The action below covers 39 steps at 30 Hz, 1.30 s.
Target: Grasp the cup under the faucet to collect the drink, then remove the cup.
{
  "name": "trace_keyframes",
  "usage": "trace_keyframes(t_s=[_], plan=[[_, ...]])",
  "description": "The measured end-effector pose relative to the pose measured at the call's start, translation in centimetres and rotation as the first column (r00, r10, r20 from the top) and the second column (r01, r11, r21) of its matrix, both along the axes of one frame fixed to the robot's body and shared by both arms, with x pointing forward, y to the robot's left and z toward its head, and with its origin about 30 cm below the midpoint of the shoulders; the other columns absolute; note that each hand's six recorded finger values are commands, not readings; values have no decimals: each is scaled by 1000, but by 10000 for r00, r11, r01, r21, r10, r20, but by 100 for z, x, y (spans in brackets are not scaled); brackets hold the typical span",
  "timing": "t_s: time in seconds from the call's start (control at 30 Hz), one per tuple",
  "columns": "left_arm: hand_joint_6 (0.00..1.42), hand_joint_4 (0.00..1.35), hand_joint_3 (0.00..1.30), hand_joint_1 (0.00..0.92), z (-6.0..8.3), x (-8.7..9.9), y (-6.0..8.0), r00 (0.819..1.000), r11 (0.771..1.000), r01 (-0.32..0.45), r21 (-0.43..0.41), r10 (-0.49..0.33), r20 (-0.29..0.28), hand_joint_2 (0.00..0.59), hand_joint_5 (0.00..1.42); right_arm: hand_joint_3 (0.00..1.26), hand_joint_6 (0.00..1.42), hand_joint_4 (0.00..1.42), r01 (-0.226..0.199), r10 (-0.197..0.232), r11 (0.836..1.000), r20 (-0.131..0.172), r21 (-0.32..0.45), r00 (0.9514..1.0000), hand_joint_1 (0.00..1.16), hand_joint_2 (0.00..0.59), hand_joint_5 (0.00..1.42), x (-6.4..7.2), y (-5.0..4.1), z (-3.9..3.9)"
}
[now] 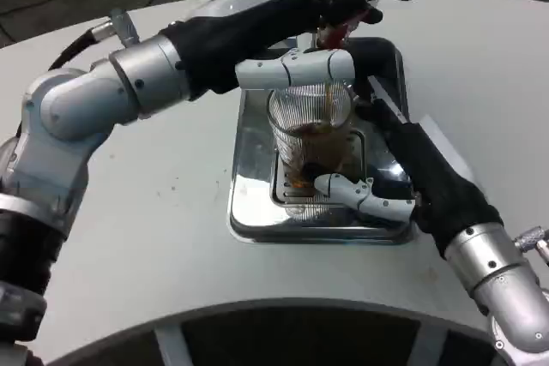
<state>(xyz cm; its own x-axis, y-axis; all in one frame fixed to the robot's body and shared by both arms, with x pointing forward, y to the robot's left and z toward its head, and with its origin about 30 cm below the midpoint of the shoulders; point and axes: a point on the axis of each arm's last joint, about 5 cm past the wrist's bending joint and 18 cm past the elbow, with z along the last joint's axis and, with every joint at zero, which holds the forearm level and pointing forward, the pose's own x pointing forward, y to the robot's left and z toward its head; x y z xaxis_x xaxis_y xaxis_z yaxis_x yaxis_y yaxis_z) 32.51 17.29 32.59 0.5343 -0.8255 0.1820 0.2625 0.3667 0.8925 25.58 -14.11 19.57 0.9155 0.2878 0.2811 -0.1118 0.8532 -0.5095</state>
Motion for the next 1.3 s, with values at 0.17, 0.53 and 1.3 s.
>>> trace_keyframes(t_s=[0.17, 0.53, 1.3], plan=[[124, 21, 101, 0, 7, 3, 6, 10000, 10000, -11, 1, 11, 20, 143, 122, 0, 16, 2, -35, 35, 9999, -47, 155, 10000, 733, 228, 61, 34, 48, -11], [124, 21, 101, 0, 18, 12, 22, 10000, 10000, -30, 15, 30, 69, 139, 123, 0, 16, 2, 203, -198, 9992, -149, 357, 9997, 732, 227, 62, 113, 95, -46], [124, 21, 101, 0, 50, 55, 51, 9998, 10000, -90, -28, 91, 148, 139, 123, 0, 16, 2, 483, -447, 9966, -553, 669, 9975, 723, 236, 74, 294, 190, -129]])
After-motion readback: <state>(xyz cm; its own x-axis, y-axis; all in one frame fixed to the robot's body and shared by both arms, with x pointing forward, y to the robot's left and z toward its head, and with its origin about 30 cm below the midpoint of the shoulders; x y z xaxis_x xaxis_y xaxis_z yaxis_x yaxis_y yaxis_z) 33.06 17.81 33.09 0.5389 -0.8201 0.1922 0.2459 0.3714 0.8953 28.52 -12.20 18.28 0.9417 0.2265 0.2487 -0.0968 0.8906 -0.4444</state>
